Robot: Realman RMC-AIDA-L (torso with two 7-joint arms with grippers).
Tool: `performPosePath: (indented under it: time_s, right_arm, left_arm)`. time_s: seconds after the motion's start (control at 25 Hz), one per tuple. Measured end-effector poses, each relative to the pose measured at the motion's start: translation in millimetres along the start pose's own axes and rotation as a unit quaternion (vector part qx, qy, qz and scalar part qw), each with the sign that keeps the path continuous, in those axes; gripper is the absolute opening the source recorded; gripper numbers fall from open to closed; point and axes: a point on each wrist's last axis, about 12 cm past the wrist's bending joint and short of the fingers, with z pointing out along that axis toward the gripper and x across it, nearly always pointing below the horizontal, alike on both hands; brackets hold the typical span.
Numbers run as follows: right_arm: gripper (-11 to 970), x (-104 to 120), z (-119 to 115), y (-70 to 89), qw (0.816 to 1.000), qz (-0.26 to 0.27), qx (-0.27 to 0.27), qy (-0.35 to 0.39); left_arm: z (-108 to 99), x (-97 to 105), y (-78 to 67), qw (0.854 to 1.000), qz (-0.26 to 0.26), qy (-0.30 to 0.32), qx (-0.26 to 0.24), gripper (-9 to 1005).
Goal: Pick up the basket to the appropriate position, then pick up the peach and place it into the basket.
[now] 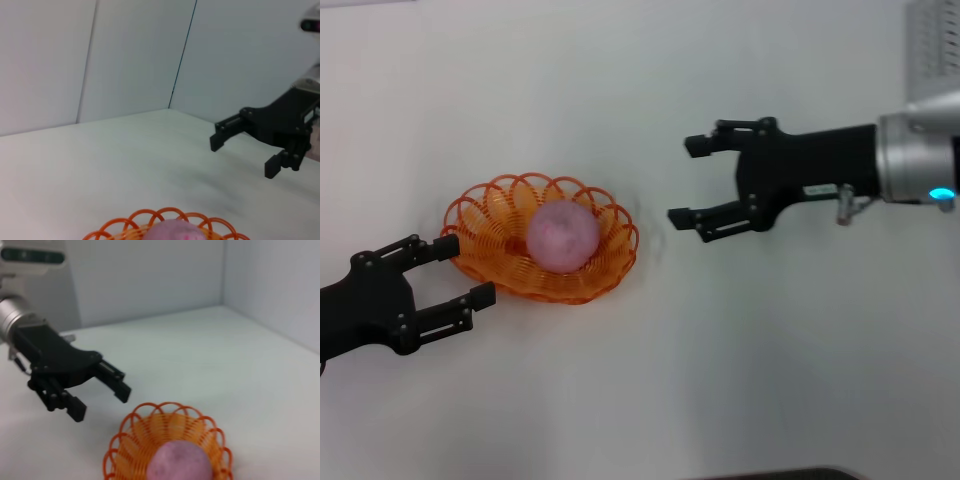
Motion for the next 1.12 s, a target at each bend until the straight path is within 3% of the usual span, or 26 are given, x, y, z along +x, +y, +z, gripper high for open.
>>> performPosePath:
  time_s: [0.52,0.88,1.12]
  right_arm:
    - [956,46,-29,16.7,0.997,0.026,0.021,-0.075]
    - [956,92,-53,44.6,0.987,0.039,0.065,-0.14]
    - [956,112,-48,61.4,0.984,0.026,0.084,-0.152]
  left_arm:
    - [-3,-1,1.6,1.0,0.0,-0.005,-0.008,782]
    - [-9,2,2.4,1.0,-0.003,-0.007,-0.022,782]
    - [-11,5,1.5,1.0,-0.006,-0.002,-0.024,782]
